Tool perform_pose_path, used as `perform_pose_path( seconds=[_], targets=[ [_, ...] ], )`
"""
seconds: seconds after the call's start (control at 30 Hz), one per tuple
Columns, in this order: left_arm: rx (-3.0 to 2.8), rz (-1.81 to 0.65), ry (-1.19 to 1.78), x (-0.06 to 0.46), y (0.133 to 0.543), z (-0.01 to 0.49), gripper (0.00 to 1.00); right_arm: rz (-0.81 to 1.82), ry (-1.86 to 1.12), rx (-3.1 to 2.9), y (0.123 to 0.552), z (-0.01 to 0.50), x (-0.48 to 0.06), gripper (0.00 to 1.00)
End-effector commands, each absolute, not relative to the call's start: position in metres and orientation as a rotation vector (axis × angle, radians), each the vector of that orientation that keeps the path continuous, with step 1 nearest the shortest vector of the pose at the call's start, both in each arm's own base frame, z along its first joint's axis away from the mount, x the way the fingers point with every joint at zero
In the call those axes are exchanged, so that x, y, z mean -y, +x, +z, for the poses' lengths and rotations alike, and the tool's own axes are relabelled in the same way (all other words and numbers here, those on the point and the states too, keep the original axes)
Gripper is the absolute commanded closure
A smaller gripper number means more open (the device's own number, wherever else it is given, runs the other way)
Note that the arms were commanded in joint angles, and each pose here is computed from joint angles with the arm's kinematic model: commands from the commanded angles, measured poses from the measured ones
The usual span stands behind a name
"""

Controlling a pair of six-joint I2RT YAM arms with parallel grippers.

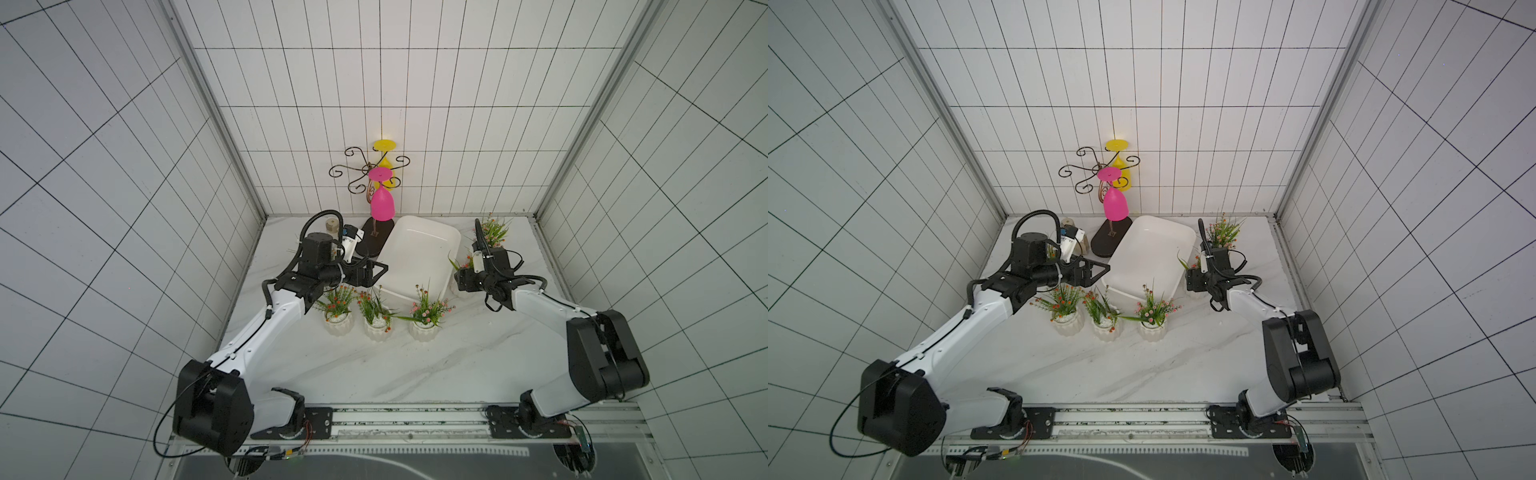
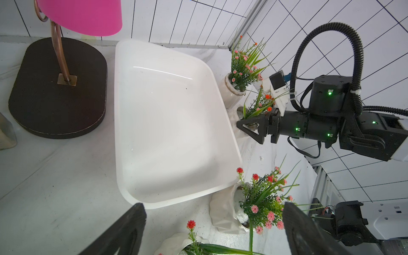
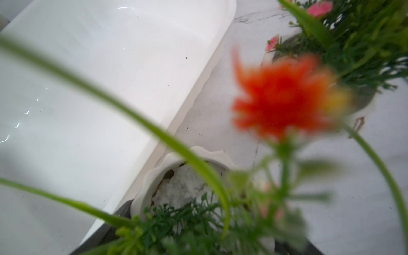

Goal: Put the potted gypsophila into the storage box
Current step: Pick up the baby's breath potted plant from the center of the board, then place the baby's breath potted plant at the storage box.

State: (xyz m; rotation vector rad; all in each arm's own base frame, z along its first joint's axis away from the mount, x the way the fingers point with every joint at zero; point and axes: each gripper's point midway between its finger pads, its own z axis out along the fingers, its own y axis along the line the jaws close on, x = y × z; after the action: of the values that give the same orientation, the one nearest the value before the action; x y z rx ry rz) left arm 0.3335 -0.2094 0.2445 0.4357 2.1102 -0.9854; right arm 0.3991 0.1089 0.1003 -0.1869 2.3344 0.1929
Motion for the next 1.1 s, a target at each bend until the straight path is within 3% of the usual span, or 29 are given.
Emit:
perform_pose_path(
  seconds=[0.0,0.57,1.07],
  targets=[
    [-2.089,-0.994,0.438,0.209,0.337,0.246,0.04,0.218,-0.196,-2.167,0.425,0.172,-0.120,0.21],
    [-2.086,-1.013,0.431,0.209,0.337,0.247,0.06,0.253,-0.191,-2.043,0.421,0.255,-0.122,0.23],
    [-2.090,-1.018,0.425,0.208,0.337,0.245,0.06,0.285,-0.211,-1.965,0.472,0.298,-0.141,0.26]
  ],
)
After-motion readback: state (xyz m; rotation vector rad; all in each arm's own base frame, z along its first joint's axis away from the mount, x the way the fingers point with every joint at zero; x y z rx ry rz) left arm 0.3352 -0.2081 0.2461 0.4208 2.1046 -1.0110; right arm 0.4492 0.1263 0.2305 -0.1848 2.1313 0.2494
